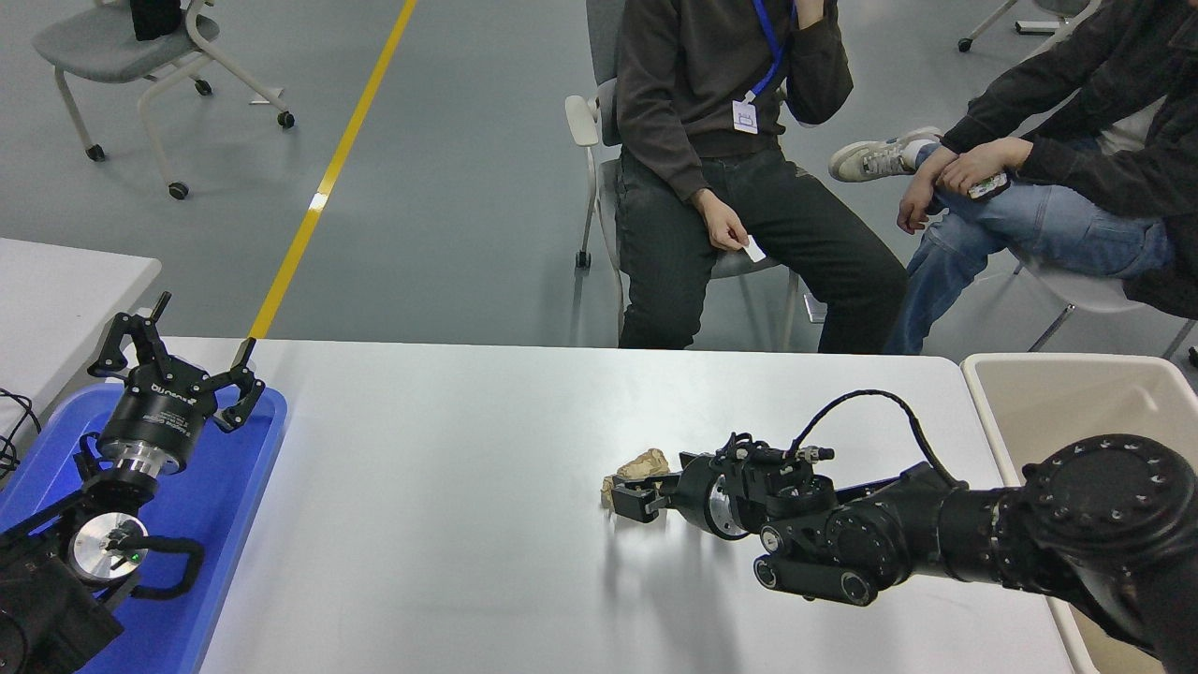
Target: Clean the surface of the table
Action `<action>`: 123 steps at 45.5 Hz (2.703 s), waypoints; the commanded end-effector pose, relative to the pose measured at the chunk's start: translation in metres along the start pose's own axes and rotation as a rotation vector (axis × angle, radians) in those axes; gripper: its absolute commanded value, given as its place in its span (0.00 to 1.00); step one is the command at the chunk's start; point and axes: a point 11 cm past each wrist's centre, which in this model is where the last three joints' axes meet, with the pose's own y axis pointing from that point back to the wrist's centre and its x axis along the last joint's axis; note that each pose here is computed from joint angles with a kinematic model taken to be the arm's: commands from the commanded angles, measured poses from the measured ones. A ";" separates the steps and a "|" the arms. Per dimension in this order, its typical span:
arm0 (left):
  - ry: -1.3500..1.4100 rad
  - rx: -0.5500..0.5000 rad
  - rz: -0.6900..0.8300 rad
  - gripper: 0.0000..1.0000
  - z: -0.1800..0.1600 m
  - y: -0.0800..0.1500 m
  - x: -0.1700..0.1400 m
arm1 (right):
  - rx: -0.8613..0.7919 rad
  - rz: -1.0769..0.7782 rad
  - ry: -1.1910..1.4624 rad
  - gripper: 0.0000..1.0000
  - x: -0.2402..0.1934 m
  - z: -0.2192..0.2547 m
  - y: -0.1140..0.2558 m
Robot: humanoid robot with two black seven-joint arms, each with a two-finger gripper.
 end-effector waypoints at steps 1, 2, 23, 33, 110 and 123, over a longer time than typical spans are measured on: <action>0.000 0.002 0.001 1.00 0.000 0.000 0.000 | -0.009 0.003 0.007 0.99 -0.009 0.005 0.000; 0.000 0.000 0.001 1.00 0.000 0.000 0.000 | -0.008 0.002 0.007 0.99 -0.009 0.004 0.000; 0.000 0.000 0.001 1.00 0.000 0.000 0.000 | -0.001 0.006 0.009 0.98 -0.010 0.002 0.000; 0.000 -0.001 0.000 1.00 0.000 0.000 0.000 | 0.008 0.013 0.005 0.78 -0.011 0.000 0.001; 0.000 0.000 0.001 1.00 0.000 0.000 0.000 | 0.205 -0.045 -0.065 0.00 0.123 -0.047 0.062; 0.000 0.000 0.001 1.00 0.000 0.000 0.000 | 0.189 -0.011 -0.099 0.00 0.167 -0.028 0.104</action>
